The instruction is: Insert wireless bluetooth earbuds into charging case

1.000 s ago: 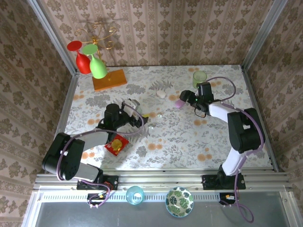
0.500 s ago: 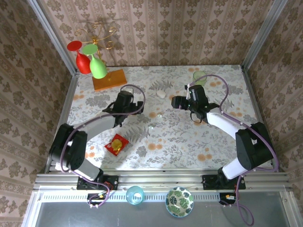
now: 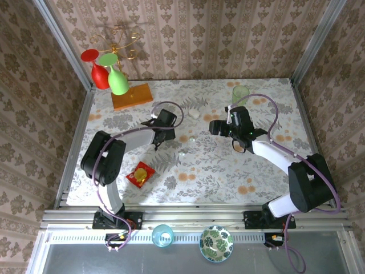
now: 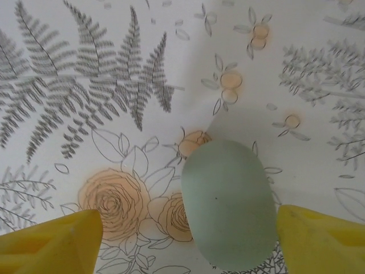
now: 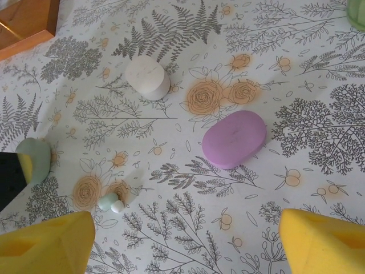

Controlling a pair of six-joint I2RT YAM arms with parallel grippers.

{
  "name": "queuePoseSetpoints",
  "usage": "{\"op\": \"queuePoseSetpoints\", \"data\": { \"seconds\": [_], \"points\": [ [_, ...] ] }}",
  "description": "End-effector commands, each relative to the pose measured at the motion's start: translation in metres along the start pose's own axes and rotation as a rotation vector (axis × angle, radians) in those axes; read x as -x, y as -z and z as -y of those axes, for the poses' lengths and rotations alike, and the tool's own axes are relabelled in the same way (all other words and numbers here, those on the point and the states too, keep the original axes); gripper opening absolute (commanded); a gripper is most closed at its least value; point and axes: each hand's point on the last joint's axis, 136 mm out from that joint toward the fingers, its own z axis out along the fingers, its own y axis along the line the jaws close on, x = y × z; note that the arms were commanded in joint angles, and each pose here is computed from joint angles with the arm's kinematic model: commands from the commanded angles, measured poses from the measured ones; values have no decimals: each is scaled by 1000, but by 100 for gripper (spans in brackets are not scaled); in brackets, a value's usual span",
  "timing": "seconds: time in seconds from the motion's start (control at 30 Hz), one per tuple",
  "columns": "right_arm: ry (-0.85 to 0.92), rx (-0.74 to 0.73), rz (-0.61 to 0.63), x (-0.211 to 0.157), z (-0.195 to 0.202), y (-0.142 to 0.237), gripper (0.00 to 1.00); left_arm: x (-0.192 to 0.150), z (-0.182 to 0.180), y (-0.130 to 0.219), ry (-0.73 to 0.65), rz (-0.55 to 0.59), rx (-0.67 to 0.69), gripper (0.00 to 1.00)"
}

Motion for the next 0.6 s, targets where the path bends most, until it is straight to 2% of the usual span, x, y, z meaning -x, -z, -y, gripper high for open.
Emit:
{"op": "queuePoseSetpoints", "data": {
  "seconds": [0.0,0.43,0.5,0.57],
  "points": [
    [10,-16,19,1,2,7,85,-3,6,-3,93,-41,-15,77],
    [5,-19,6,-6,4,3,84,-5,17,-15,111,-68,-41,61],
    [1,-19,6,-7,5,1,84,-5,18,-14,109,-68,-42,61],
    [-2,-15,4,-8,4,1,84,-4,19,-13,107,-67,-49,66]
  ]
}}
